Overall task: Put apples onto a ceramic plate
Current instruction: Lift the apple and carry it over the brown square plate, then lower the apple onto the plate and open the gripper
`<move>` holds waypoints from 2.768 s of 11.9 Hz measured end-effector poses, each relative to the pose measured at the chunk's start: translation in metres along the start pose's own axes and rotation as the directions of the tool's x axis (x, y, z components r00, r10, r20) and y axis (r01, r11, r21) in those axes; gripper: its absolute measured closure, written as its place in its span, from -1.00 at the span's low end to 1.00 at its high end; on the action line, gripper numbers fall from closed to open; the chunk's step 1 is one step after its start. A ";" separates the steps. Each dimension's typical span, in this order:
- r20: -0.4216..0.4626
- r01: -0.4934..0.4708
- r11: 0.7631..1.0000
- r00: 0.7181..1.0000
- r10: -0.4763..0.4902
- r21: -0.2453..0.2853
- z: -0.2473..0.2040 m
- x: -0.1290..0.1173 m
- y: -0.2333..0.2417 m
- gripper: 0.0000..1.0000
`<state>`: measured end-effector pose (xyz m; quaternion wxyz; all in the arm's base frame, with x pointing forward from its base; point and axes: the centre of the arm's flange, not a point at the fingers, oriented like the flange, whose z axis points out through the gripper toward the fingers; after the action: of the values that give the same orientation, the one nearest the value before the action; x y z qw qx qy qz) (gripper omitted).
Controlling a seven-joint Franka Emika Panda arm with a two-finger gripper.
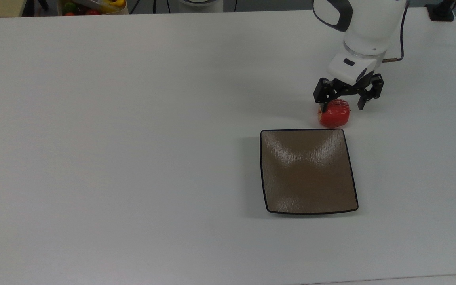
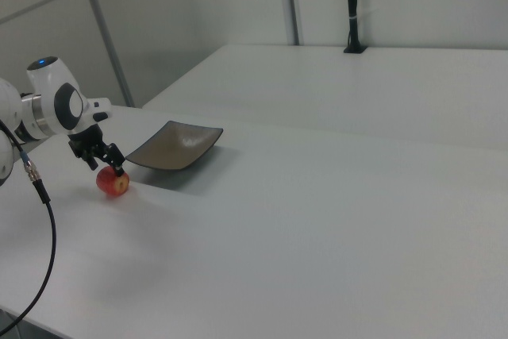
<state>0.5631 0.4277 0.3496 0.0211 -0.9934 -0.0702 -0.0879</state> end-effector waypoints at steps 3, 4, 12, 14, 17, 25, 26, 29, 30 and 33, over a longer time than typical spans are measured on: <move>0.002 0.006 1.000 1.000 -0.006 -0.009 0.005 -0.001 0.000 -1.00; 0.005 0.007 1.000 1.000 -0.007 -0.011 0.007 -0.001 0.000 -1.00; -0.035 0.015 1.000 0.999 -0.015 -0.006 -0.009 0.008 -0.002 -0.45; -0.076 0.013 1.000 0.997 -0.011 0.014 -0.039 0.014 -0.004 -0.45; -0.124 -0.015 0.999 0.992 0.019 0.034 -0.071 0.026 0.005 -0.45; -0.243 -0.088 0.996 0.966 0.089 0.014 -0.047 0.078 0.087 -0.54; -0.243 -0.080 0.997 0.967 0.079 0.004 -0.043 0.077 0.086 -0.77; -0.248 -0.062 0.998 0.967 0.059 -0.008 -0.042 0.075 0.081 -0.79; -0.247 -0.062 0.998 0.967 0.058 -0.008 -0.041 0.075 0.081 -0.79; -0.225 -0.073 0.997 0.972 0.064 -0.034 -0.051 0.075 0.087 -0.83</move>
<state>0.6395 0.3485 0.4104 0.0112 -0.9793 -0.0311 -0.1997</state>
